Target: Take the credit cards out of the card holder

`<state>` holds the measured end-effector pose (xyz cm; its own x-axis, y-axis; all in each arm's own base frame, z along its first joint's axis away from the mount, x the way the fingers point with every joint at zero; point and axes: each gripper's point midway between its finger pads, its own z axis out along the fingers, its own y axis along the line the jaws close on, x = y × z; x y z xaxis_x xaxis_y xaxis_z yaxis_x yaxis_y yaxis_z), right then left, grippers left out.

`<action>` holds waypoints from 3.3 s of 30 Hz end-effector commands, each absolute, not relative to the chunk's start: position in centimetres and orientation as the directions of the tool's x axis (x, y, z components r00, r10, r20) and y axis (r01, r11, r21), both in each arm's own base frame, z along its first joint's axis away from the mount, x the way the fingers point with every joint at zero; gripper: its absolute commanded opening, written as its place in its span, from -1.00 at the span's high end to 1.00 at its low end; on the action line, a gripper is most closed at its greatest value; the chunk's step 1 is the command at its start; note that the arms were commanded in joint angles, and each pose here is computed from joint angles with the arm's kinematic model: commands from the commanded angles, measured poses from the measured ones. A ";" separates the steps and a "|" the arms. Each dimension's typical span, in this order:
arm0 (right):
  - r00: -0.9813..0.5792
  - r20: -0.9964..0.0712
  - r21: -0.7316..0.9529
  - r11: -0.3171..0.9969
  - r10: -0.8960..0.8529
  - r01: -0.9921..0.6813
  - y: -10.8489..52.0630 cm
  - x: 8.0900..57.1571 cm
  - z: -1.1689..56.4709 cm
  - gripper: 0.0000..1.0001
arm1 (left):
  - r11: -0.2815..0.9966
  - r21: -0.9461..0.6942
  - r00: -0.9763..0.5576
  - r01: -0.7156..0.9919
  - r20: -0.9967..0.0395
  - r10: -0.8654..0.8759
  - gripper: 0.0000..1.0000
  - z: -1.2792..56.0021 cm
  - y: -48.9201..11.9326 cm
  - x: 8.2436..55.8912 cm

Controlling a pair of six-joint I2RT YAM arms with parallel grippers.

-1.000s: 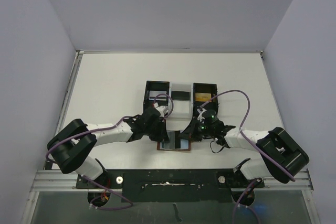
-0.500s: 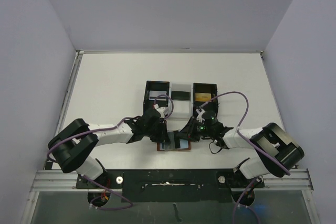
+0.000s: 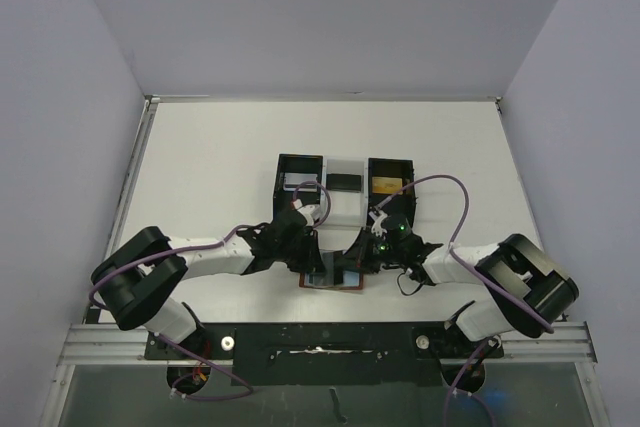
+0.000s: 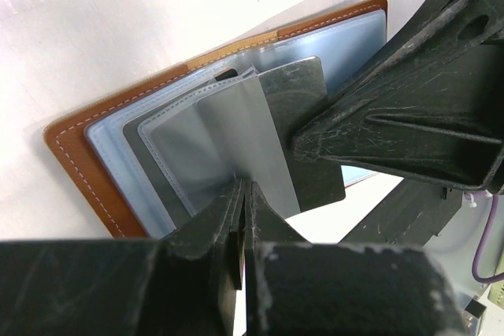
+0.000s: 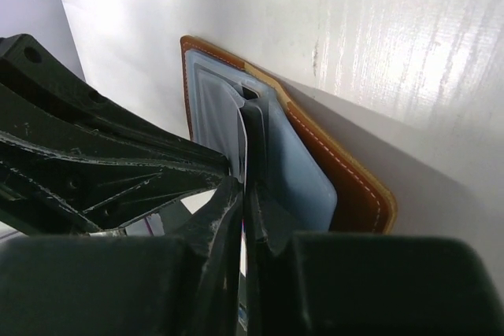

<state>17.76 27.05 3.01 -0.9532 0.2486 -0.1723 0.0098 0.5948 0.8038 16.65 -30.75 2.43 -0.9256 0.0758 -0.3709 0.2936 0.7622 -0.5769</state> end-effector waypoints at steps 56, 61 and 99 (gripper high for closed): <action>-0.924 -0.231 0.794 0.608 0.303 0.001 24.5 19.0 6.5 1.00 | 0.757 -0.612 -0.942 0.230 -0.334 0.016 1.00 1.8 -31.5 16.0; -0.908 -0.290 0.787 0.616 0.302 -0.046 23.9 19.3 8.4 1.00 | 0.794 -0.566 -0.925 0.221 -0.381 -0.014 1.00 2.5 -30.4 17.1; -0.048 -0.903 -0.332 0.765 -0.426 -0.551 22.5 33.8 20.9 1.00 | 0.968 -0.248 -0.601 -0.029 -0.769 -0.215 -0.44 14.8 -8.7 29.7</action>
